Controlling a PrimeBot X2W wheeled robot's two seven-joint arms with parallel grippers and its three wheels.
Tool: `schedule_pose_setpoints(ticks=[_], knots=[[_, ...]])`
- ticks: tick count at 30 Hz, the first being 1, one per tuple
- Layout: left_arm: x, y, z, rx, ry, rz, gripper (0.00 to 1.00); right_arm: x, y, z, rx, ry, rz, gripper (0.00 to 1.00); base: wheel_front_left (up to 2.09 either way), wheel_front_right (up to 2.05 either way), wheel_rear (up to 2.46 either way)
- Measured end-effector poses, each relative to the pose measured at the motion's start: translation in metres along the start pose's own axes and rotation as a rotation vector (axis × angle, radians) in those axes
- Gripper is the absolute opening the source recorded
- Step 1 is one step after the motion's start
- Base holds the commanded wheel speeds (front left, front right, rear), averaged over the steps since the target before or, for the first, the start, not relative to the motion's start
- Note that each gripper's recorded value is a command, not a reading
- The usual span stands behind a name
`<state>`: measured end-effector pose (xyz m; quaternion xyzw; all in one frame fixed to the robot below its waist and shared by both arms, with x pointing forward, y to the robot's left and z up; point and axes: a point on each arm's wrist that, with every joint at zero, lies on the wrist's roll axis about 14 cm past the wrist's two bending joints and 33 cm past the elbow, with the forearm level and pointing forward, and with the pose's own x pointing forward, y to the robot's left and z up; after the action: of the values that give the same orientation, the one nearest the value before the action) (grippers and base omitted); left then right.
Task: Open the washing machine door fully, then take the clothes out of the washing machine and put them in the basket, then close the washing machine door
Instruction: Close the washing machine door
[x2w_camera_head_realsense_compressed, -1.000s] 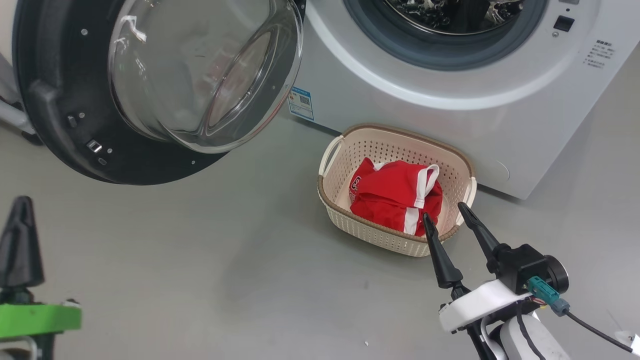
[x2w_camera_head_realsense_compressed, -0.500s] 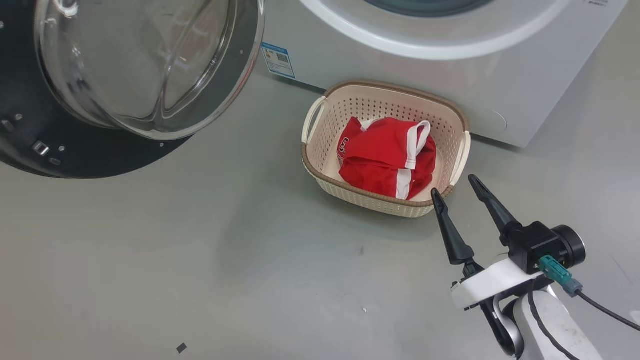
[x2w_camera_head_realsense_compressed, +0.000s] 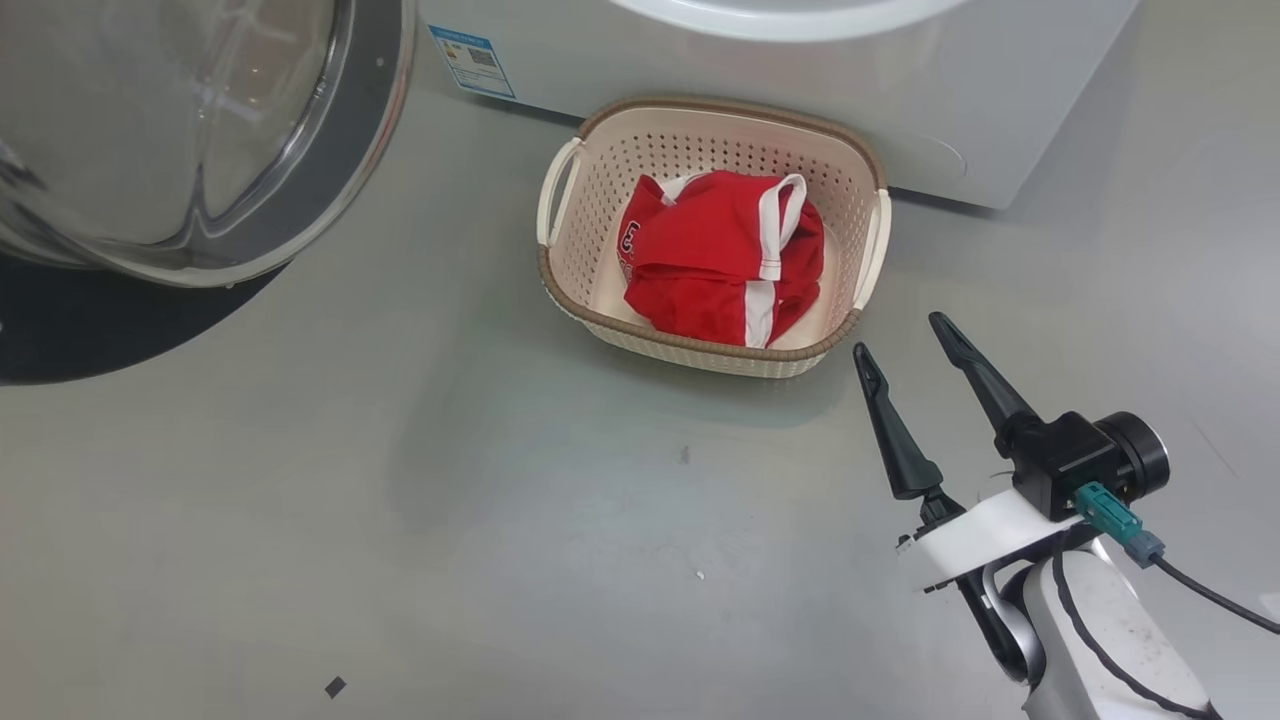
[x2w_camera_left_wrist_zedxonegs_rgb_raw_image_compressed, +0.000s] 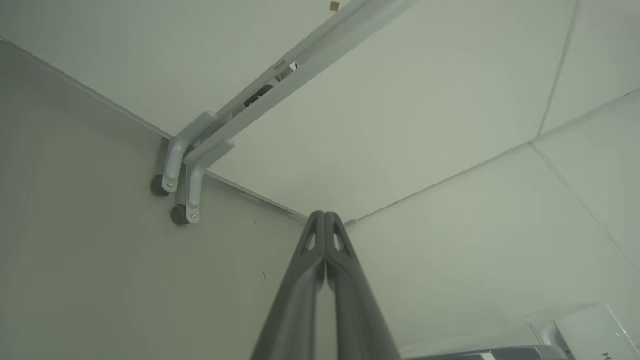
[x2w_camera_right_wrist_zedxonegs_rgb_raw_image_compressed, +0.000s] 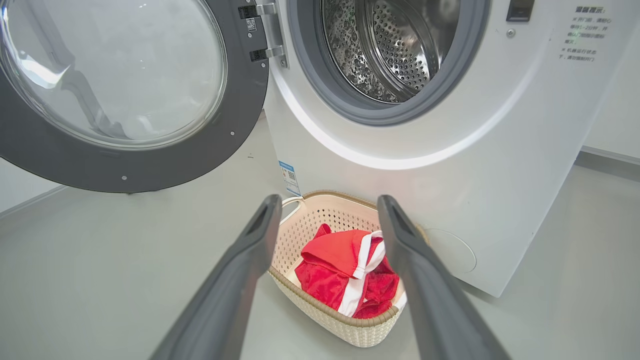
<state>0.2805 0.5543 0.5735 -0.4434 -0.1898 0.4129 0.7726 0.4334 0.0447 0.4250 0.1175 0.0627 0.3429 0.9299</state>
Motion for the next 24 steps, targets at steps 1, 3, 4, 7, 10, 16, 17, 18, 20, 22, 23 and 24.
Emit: schedule_pose_setpoints(ticks=[1, 3, 4, 7, 10, 16, 17, 18, 20, 22, 23, 24], knots=[[0.004, 0.001, -0.003, -0.062, 0.008, 0.015, 0.0, -0.001, -0.002, -0.001, 0.001, 0.002, -0.006, 1.0, 0.0, 0.0, 0.0], [0.012, -0.002, -0.009, -0.166, 0.02, 0.03, 0.0, -0.004, -0.006, -0.004, 0.004, 0.01, -0.02, 1.0, 0.0, 0.0, 0.0], [0.016, -0.004, -0.013, -0.204, 0.031, 0.031, 0.0, -0.005, -0.009, -0.005, 0.005, 0.012, -0.028, 1.0, 0.0, 0.0, 0.0], [0.028, -0.015, -0.032, -0.322, 0.091, 0.021, 0.0, -0.009, -0.02, -0.007, 0.002, 0.019, -0.058, 1.0, 0.0, 0.0, 0.0], [0.032, -0.016, -0.045, -0.36, 0.137, 0.029, 0.0, -0.009, -0.023, -0.008, 0.002, 0.022, -0.066, 1.0, 0.0, 0.0, 0.0], [0.037, -0.015, -0.066, -0.428, 0.216, 0.055, 0.0, -0.006, -0.025, -0.005, -0.001, 0.011, -0.067, 1.0, 0.0, 0.0, 0.0], [0.037, -0.015, -0.068, -0.433, 0.223, 0.057, 0.0, -0.007, -0.025, -0.005, -0.002, 0.012, -0.068, 1.0, 0.0, 0.0, 0.0], [0.038, -0.015, -0.07, -0.431, 0.231, 0.062, 0.0, -0.007, -0.025, -0.005, -0.002, 0.012, -0.068, 1.0, 0.0, 0.0, 0.0], [0.038, -0.013, -0.076, -0.431, 0.257, 0.074, 0.0, -0.007, -0.025, -0.005, -0.002, 0.013, -0.069, 1.0, 0.0, 0.0, 0.0], [0.037, -0.01, -0.084, -0.44, 0.29, 0.087, 0.0, -0.008, -0.026, -0.005, -0.003, 0.013, -0.071, 1.0, 0.0, 0.0, 0.0], [0.037, -0.01, -0.088, -0.443, 0.304, 0.091, 0.0, -0.008, -0.026, -0.005, -0.004, 0.014, -0.072, 1.0, 0.0, 0.0, 0.0], [0.037, -0.009, -0.091, -0.446, 0.316, 0.1, 0.0, -0.008, -0.026, -0.005, -0.004, 0.014, -0.073, 1.0, 0.0, 0.0, 0.0]])
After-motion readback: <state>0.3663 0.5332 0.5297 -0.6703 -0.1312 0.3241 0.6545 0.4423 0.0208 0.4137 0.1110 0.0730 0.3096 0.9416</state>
